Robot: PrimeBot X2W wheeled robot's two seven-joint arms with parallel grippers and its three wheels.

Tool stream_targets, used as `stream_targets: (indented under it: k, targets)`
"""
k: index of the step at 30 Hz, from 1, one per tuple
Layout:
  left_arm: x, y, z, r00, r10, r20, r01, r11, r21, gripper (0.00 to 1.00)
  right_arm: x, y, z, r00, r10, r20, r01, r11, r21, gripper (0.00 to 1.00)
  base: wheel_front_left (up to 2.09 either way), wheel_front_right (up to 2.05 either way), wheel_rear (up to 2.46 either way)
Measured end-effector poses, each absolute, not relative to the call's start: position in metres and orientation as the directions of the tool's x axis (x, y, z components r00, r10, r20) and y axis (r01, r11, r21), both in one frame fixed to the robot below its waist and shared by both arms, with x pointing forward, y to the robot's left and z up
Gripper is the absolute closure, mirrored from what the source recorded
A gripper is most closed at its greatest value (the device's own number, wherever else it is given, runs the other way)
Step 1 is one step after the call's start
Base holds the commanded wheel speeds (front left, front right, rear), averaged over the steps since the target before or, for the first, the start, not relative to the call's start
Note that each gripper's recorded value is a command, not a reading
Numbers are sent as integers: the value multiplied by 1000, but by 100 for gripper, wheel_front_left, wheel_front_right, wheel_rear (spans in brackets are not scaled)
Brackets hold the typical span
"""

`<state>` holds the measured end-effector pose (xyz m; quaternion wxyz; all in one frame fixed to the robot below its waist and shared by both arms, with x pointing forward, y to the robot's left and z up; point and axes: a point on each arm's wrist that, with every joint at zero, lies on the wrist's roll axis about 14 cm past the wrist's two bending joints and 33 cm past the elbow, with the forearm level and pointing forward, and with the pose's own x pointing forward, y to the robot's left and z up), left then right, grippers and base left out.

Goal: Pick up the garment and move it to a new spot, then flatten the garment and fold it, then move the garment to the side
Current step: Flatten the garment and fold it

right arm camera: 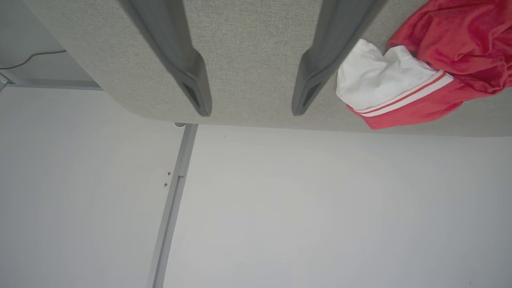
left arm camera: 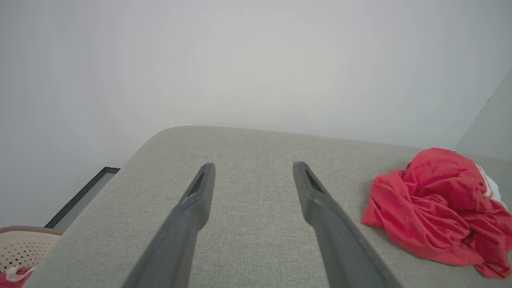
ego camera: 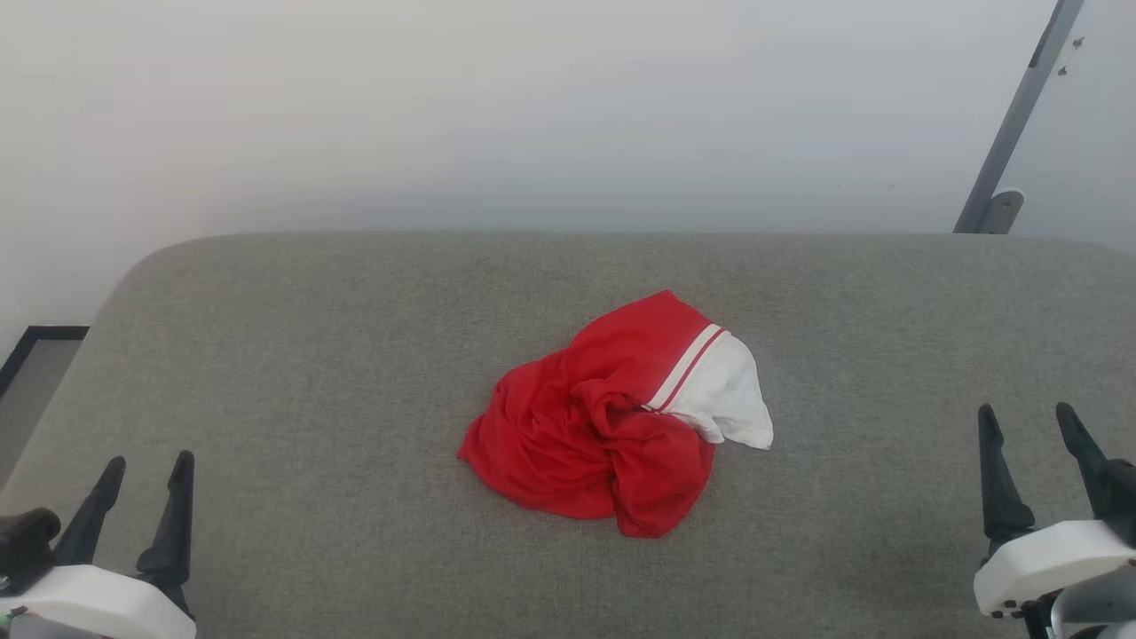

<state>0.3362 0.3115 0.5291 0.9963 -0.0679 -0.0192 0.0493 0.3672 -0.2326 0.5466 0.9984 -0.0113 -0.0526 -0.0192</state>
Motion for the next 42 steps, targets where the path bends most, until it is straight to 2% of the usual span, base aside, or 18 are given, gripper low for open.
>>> stream_targets:
  k: [7,13,19,27,34,42]
  targets:
    - [336,307,528,995,92,38,-86,986,-141,0,369,-226,544,995,-18,94,20,1000,-20,0,0,0,0]
    - [330,307,526,994,104,42,-96,982,-164,0,379,-206,538,997,48,59,-47,999,-19,0,0,0,0]
    - [321,307,521,993,113,30,-106,979,-177,0,403,-181,530,991,136,-8,-136,991,-21,0,0,0,0]
    - [328,305,517,992,124,12,-120,975,-188,0,450,-153,506,957,237,-167,-249,967,-52,0,0,0,0]
    - [334,307,504,989,145,-26,-147,969,-197,0,483,-126,460,876,306,-372,-345,938,-40,0,0,0,0]
    - [337,313,490,982,179,-64,-188,960,-209,0,485,-99,390,683,337,-648,-426,904,20,0,0,0,0]
